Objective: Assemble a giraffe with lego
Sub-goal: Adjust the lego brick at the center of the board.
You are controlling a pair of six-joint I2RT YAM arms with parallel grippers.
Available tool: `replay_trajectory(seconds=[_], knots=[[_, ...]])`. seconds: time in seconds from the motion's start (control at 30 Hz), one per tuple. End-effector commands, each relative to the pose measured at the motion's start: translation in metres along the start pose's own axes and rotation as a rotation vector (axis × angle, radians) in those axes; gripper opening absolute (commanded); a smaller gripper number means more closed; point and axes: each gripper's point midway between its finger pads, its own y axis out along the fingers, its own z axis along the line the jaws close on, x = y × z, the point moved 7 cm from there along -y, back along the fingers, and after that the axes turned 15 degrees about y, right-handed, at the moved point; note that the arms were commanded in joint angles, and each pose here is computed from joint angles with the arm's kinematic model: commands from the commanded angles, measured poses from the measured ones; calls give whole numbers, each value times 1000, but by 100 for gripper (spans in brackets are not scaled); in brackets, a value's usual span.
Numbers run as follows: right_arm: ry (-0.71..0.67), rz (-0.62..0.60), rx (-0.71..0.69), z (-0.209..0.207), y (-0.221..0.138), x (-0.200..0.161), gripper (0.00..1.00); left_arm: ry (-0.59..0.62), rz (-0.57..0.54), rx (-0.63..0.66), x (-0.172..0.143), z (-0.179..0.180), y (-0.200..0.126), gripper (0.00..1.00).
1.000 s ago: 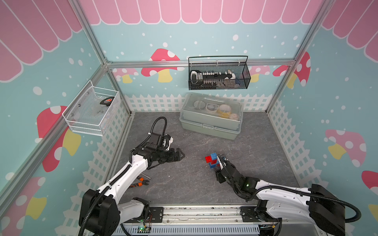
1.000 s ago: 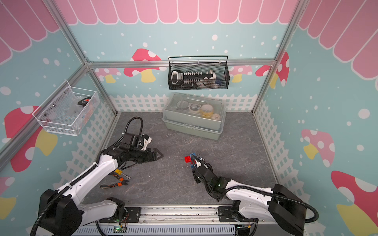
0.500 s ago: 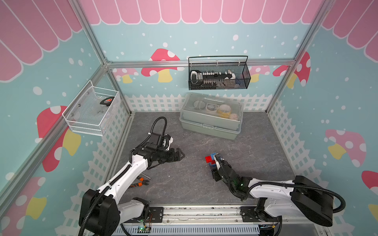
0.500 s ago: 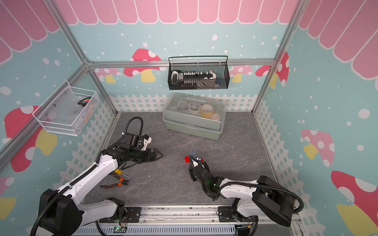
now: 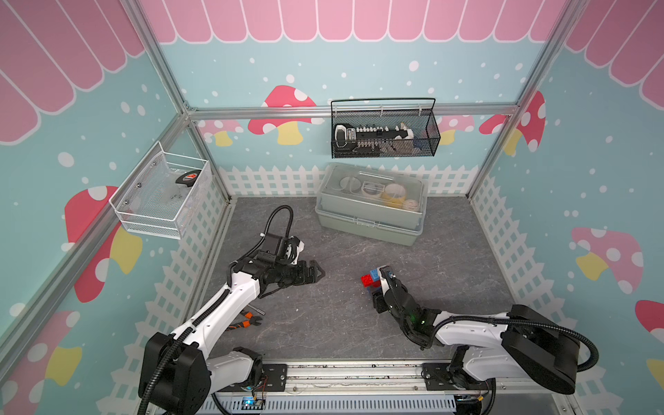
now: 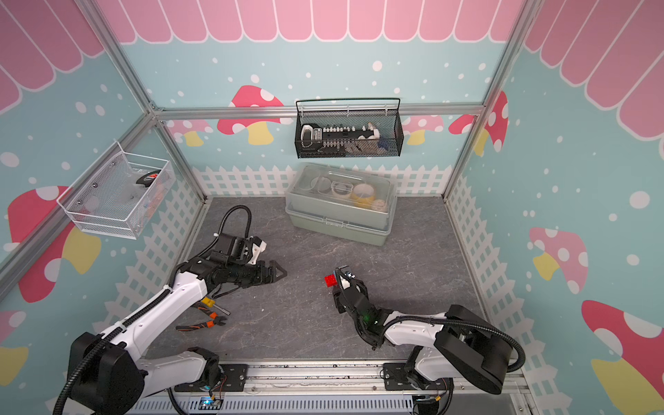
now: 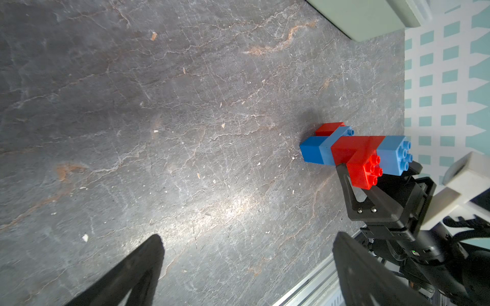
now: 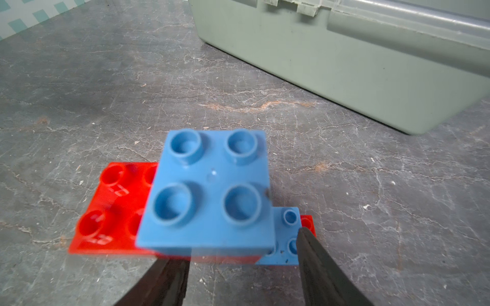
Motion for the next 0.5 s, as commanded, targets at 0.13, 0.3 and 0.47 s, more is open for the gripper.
replay_trajectory(seconds=[0.13,0.3,0.47], knots=[[11,-16,14,-5,3,3,63,26,-6,3,3,-3,-4,99],[16,-11,34,-8,6,3,59,25,-7,5,3,-3,-4,99],[-3,2,54,-6,8,2,55,25,-5,7,3,-3,-4,99]])
